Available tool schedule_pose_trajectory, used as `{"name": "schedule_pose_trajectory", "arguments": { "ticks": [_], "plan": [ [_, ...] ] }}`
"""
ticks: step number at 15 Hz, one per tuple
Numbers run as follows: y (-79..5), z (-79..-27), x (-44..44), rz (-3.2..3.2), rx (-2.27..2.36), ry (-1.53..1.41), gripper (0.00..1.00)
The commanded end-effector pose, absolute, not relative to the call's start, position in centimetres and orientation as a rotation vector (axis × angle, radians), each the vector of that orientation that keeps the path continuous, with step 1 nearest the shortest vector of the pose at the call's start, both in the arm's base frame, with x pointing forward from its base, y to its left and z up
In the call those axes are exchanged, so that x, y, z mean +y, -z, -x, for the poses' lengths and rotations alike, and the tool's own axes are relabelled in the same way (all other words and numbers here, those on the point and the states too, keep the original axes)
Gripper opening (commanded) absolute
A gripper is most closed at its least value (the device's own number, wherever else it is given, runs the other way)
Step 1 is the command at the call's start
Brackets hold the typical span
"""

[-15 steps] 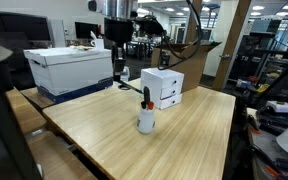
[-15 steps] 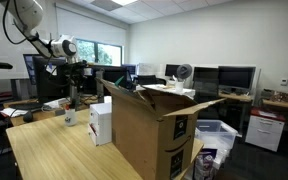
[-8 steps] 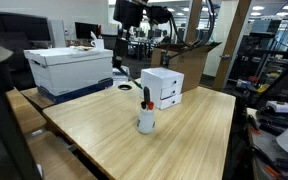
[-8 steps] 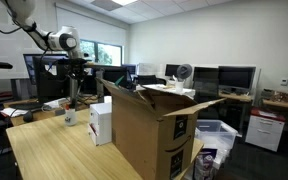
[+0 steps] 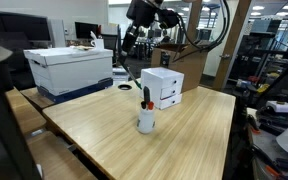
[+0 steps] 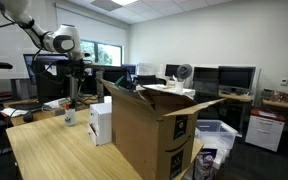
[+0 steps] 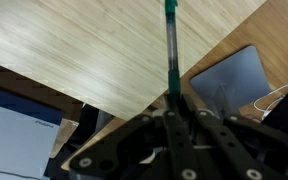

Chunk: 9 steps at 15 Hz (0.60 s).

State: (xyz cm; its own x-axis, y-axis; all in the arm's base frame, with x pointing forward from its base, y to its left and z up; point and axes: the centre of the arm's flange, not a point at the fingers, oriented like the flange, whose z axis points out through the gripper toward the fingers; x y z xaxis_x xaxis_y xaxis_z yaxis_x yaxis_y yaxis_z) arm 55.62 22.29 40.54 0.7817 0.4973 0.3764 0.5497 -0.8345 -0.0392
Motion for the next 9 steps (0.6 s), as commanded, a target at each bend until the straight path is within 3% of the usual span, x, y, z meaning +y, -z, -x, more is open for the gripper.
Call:
{"name": "schedule_pose_trajectory", "arguments": {
  "ticks": [1, 9],
  "plan": [
    [-40.5, -52.5, 19.2, 2.744, -0.758, 0.649, 0.07],
    [-39.9, -49.3, 17.1, 2.642, -0.636, 0.803, 0.07]
  ]
}}
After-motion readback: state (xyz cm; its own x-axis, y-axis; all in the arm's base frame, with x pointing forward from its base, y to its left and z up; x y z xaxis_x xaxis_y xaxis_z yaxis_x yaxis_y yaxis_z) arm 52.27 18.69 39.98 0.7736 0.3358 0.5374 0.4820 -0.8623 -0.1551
